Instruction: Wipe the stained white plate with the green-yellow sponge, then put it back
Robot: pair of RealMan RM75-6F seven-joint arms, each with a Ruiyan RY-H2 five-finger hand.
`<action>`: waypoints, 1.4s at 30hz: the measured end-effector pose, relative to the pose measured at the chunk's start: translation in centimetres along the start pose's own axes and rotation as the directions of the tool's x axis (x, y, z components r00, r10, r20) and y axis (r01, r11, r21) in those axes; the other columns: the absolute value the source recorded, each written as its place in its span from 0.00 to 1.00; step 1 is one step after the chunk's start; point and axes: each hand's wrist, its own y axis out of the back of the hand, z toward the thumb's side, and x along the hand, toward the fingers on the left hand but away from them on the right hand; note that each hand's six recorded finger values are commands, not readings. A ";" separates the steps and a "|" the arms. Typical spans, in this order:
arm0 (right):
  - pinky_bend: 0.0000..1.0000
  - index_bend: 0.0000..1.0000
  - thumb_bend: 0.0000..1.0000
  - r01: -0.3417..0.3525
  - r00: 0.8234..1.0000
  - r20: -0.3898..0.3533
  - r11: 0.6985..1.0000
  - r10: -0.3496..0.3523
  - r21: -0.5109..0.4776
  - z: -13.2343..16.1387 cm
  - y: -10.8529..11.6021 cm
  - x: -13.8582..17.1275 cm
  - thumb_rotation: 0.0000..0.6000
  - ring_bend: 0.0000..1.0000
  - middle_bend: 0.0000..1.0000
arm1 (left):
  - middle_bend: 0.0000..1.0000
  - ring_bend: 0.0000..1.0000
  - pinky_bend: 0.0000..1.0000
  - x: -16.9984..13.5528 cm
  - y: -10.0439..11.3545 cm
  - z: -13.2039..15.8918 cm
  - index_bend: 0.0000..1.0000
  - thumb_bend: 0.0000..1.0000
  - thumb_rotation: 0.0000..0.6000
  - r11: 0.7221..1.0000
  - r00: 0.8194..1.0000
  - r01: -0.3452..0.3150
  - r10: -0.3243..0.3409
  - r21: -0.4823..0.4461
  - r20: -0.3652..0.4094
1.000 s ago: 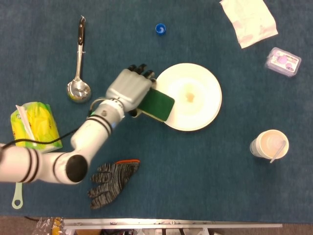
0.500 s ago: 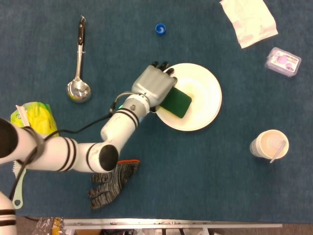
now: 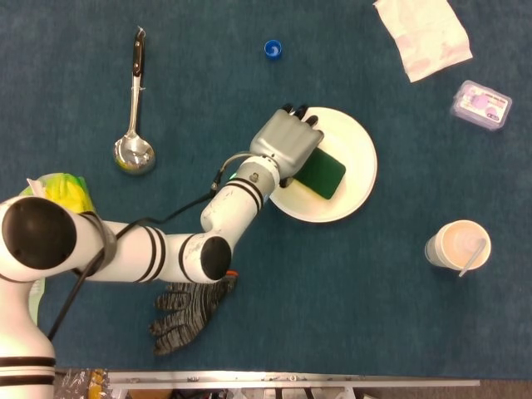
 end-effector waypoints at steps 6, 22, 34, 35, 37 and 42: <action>0.27 0.01 0.16 0.005 1.000 0.006 1.000 -0.005 0.005 -0.1 0.1 0.0 1.00 0.01 0.11 | 0.14 0.04 0.11 0.9 0.2 0.3 0.35 0.28 1.00 1.000 1.000 0.001 -0.001 -0.009 -0.004; 0.27 0.01 0.16 0.006 1.000 0.008 1.000 -0.006 0.009 0.2 0.1 -0.1 1.00 0.01 0.11 | 0.14 0.04 0.11 1.5 -0.5 -2.5 0.35 0.28 1.00 0.998 0.998 -0.002 0.005 0.056 -0.068; 0.27 0.01 0.16 0.013 1.000 0.000 1.000 -0.013 0.003 0.4 0.2 0.2 1.00 0.01 0.11 | 0.14 0.04 0.11 0.7 0.3 -4.1 0.35 0.28 1.00 0.996 0.994 -0.038 0.047 0.086 -0.102; 0.27 0.01 0.16 0.012 1.000 -0.001 1.000 -0.012 0.002 0.4 0.2 0.2 1.00 0.01 0.11 | 0.14 0.04 0.11 0.6 0.4 -4.0 0.35 0.28 1.00 0.996 0.994 -0.041 0.049 0.084 -0.098; 0.27 0.01 0.16 0.010 1.000 -0.003 1.000 -0.010 0.001 0.4 0.1 0.3 1.00 0.01 0.11 | 0.14 0.04 0.11 0.4 0.6 -3.5 0.35 0.28 1.00 0.996 0.995 -0.046 0.053 0.077 -0.086; 0.27 0.01 0.16 0.012 1.000 -0.003 1.000 -0.012 -0.001 0.4 0.2 0.4 1.00 0.01 0.11 | 0.14 0.04 0.11 -0.1 0.8 -1.9 0.35 0.28 1.00 0.997 0.998 -0.046 0.049 0.066 -0.049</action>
